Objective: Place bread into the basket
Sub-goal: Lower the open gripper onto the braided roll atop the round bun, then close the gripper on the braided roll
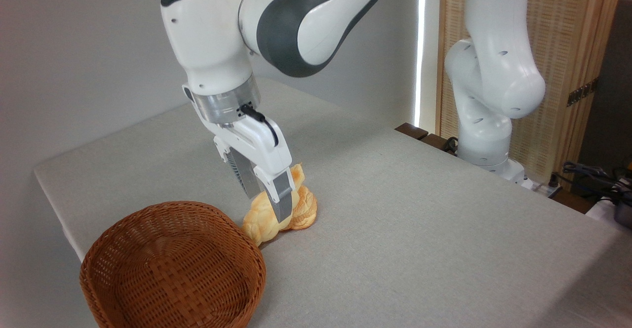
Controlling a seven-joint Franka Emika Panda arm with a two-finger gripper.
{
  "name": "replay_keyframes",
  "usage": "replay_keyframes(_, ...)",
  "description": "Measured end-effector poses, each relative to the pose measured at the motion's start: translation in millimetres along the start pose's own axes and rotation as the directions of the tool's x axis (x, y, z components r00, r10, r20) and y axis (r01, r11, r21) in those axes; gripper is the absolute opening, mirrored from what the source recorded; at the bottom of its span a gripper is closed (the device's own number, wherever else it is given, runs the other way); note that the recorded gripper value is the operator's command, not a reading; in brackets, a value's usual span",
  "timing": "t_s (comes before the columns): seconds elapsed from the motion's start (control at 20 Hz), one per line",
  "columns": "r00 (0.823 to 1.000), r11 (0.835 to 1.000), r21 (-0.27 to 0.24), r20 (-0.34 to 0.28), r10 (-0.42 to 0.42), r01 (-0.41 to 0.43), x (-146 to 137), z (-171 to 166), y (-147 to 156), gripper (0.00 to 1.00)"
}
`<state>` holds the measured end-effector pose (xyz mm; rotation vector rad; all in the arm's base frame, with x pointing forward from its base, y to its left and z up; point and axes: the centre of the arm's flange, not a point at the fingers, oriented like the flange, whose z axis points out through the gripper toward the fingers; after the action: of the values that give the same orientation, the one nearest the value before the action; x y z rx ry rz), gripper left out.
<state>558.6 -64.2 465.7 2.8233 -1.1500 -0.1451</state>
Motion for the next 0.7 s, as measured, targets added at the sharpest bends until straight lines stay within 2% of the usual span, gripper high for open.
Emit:
replay_keyframes(0.2, 1.0, 1.0, -0.008, 0.024, 0.017, -0.016, 10, 14, 6, 1.0)
replay_keyframes(0.7, 0.999, 1.0, -0.013, 0.038, 0.027, -0.027, 16, 22, 10, 1.0)
